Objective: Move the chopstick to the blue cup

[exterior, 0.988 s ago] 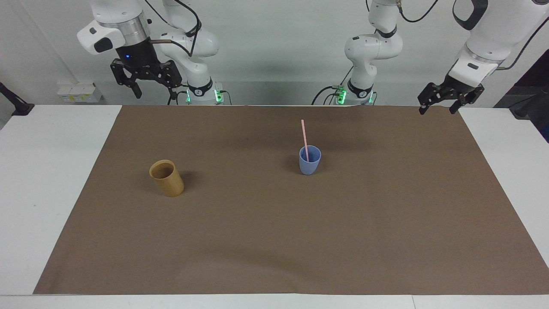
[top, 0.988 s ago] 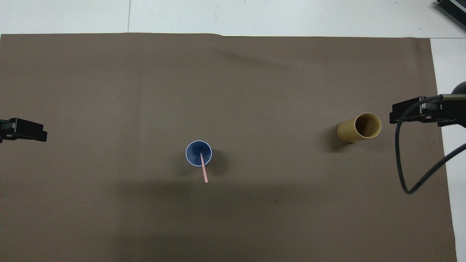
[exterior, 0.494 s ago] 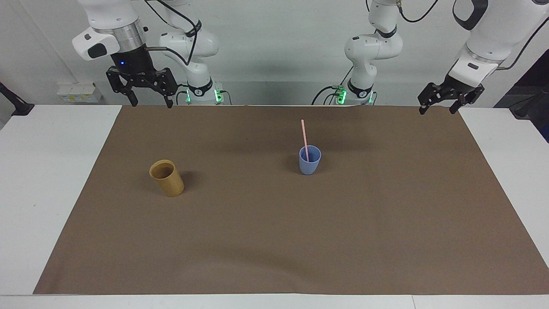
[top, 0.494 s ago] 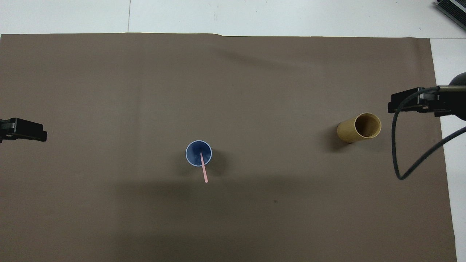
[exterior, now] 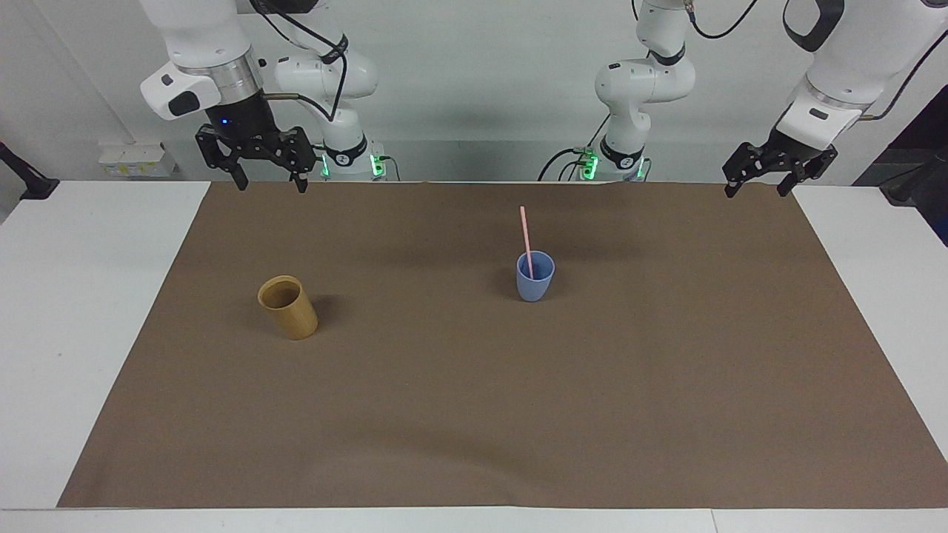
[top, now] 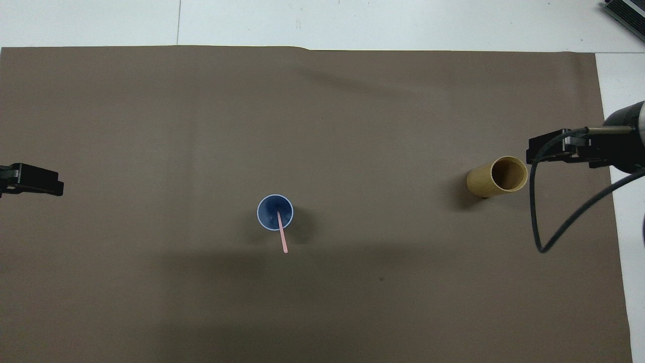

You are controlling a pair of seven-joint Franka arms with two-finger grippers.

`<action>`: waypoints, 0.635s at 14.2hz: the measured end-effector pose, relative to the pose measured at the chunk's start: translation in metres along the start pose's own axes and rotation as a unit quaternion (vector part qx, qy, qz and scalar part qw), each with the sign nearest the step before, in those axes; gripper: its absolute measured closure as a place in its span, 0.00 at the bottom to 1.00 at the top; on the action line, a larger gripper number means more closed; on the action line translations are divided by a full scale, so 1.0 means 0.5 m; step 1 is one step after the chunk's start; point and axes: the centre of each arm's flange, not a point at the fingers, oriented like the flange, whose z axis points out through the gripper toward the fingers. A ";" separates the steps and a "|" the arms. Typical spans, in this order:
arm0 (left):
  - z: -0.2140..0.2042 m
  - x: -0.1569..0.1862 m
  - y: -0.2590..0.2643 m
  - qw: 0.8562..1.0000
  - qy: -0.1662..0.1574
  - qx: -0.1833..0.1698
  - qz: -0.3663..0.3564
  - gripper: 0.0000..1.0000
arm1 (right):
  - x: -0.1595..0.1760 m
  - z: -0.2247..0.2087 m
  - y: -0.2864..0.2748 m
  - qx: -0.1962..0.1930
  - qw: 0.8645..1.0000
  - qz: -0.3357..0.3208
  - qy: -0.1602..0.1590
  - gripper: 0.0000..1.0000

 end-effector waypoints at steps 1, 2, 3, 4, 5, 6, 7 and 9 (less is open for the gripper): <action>-0.001 0.000 0.000 1.000 0.000 0.000 0.000 0.00 | -0.003 0.001 -0.001 -0.001 1.000 -0.001 -0.005 0.00; -0.002 -0.001 0.001 1.000 0.001 0.000 0.000 0.00 | -0.007 0.001 -0.002 -0.002 1.000 -0.001 -0.009 0.00; -0.002 -0.001 0.001 1.000 0.001 0.000 0.000 0.00 | -0.009 0.001 -0.004 -0.002 1.000 -0.002 -0.011 0.00; -0.002 -0.001 0.000 1.000 0.001 0.000 0.001 0.00 | -0.010 0.000 -0.005 -0.002 1.000 -0.003 -0.011 0.00; -0.002 -0.001 0.000 1.000 0.001 0.000 0.002 0.00 | -0.011 0.000 -0.007 -0.002 1.000 -0.004 -0.011 0.00; -0.003 -0.001 0.000 1.000 0.001 0.000 0.003 0.00 | -0.011 0.000 -0.008 -0.002 1.000 -0.004 -0.011 0.00; -0.003 -0.001 0.000 1.000 0.002 0.000 0.005 0.00 | -0.011 0.000 -0.008 -0.002 1.000 -0.005 -0.011 0.00; -0.004 -0.001 0.000 1.000 0.002 0.000 0.010 0.00 | -0.011 0.000 -0.008 -0.002 1.000 -0.005 -0.012 0.00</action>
